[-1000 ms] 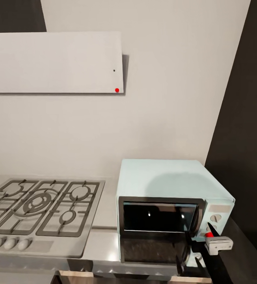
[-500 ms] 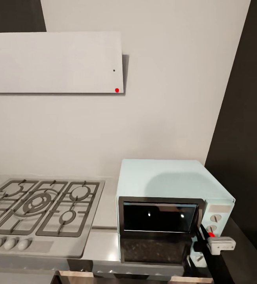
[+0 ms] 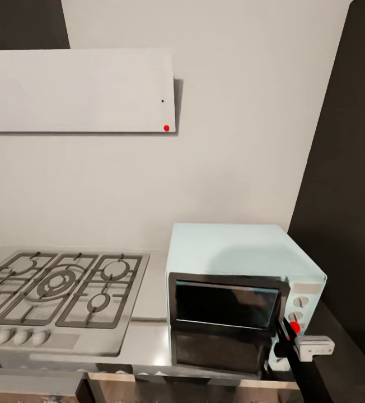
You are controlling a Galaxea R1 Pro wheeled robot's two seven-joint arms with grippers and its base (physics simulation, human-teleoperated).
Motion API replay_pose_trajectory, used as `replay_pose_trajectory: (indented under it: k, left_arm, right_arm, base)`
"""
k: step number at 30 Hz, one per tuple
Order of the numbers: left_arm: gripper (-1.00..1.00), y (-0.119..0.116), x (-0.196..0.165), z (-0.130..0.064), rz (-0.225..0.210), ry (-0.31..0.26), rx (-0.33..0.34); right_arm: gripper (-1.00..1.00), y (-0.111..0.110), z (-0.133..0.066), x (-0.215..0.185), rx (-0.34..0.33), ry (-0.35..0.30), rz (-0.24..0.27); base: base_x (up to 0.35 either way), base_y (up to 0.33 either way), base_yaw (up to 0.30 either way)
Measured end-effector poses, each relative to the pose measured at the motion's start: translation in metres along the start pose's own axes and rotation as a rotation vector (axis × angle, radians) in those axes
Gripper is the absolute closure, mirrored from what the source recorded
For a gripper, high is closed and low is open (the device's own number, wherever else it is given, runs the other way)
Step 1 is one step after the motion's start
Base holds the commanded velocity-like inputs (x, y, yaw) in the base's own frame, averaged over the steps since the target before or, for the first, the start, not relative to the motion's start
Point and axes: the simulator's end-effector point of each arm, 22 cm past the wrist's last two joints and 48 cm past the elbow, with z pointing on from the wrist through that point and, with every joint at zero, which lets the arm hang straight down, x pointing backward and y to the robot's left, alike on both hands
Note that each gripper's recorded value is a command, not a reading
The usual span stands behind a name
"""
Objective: In the kitchen, take the popcorn bag from the countertop, put it into the microwave, and heat it until the popcorn is cooked so the cooked popcorn ends up inside the bag.
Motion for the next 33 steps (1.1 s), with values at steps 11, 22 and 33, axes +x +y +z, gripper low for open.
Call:
replay_pose_trajectory:
  k: [11, 22, 33]
  left_arm:
    - [-1.00, -0.001, 0.000, 0.000, 0.000, 0.000, 0.002]
    - [-1.00, -0.002, 0.000, 0.000, 0.000, 0.000, 0.003]
    - [-1.00, -0.002, 0.000, 0.000, 0.000, 0.000, 0.003]
  right_arm:
    - [1.00, 0.001, 0.000, 0.000, -0.001, 0.000, 0.002]
    - [1.00, 0.009, 0.000, -0.001, -0.027, -0.002, -0.025]
    - [1.00, 0.019, 0.000, -0.002, -0.050, -0.005, -0.026]
  base:
    - [-0.009, 0.000, 0.000]
    - [-0.122, 0.000, 0.000]
    - [-0.115, 0.000, 0.000]
